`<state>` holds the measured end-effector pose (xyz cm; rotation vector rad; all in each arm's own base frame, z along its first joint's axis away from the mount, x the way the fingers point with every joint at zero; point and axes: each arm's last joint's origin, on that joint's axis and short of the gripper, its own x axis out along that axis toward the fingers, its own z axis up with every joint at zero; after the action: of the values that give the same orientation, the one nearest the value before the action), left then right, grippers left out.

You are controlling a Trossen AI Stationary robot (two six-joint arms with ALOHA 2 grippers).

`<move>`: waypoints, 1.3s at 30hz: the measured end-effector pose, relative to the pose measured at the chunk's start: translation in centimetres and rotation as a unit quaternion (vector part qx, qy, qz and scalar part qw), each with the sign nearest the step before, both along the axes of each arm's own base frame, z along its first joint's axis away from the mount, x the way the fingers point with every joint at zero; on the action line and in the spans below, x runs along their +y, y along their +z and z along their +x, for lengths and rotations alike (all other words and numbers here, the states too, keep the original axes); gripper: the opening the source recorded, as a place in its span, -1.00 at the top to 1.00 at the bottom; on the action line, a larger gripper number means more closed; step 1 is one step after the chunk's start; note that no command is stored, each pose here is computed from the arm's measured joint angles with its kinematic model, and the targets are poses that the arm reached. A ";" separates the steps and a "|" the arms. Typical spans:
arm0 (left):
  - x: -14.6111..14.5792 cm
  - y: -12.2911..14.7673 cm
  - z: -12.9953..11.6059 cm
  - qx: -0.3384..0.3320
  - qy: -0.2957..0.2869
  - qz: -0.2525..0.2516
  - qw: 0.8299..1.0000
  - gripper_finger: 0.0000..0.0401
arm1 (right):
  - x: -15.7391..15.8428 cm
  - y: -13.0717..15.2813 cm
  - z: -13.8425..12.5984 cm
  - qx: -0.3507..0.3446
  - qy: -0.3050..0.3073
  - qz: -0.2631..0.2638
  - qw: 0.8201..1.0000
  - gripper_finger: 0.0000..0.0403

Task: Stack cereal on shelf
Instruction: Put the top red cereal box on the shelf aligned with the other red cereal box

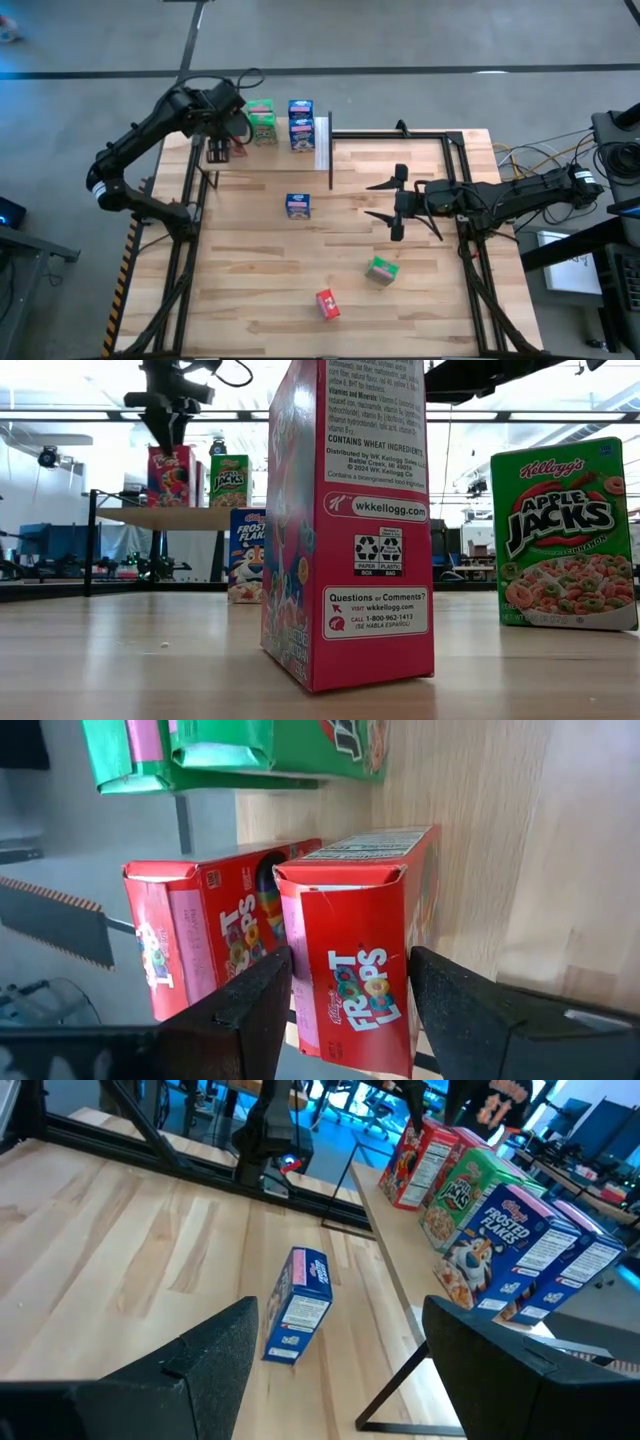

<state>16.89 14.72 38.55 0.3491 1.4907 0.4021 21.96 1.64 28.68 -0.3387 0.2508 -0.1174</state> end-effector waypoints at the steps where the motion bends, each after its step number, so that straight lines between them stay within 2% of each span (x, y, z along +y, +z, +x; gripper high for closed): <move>1: 0.0 0.0 0.0 0.003 -0.004 0.000 1.000 0.08 | 0.0 0.0 0.0 -0.001 0.000 0.000 1.000 -0.35; 10: -0.1 0.3 -0.3 -0.001 -0.007 0.012 1.000 0.08 | 0.0 0.2 0.0 -0.011 -0.001 0.006 1.000 -0.35; 13: 0.1 0.4 -0.4 0.011 0.002 0.031 0.999 0.08 | 0.0 0.2 0.0 -0.011 -0.001 0.006 1.000 -0.35; 28: 0.1 0.3 -0.4 0.020 -0.012 0.029 0.999 0.08 | 0.0 0.2 0.0 -0.011 -0.001 0.006 1.000 -0.35; 33: 0.3 0.5 0.0 -0.012 0.011 0.043 0.999 0.08 | 0.0 0.2 0.0 -0.010 -0.001 0.006 1.000 -0.35; 39: 0.3 0.5 -0.1 -0.013 0.015 0.042 0.999 0.08 | 0.0 0.2 0.0 -0.010 -0.001 0.006 1.000 -0.35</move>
<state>16.83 15.03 39.06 0.3865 1.4575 0.4926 22.00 1.65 28.86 -0.3258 0.2310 -0.1212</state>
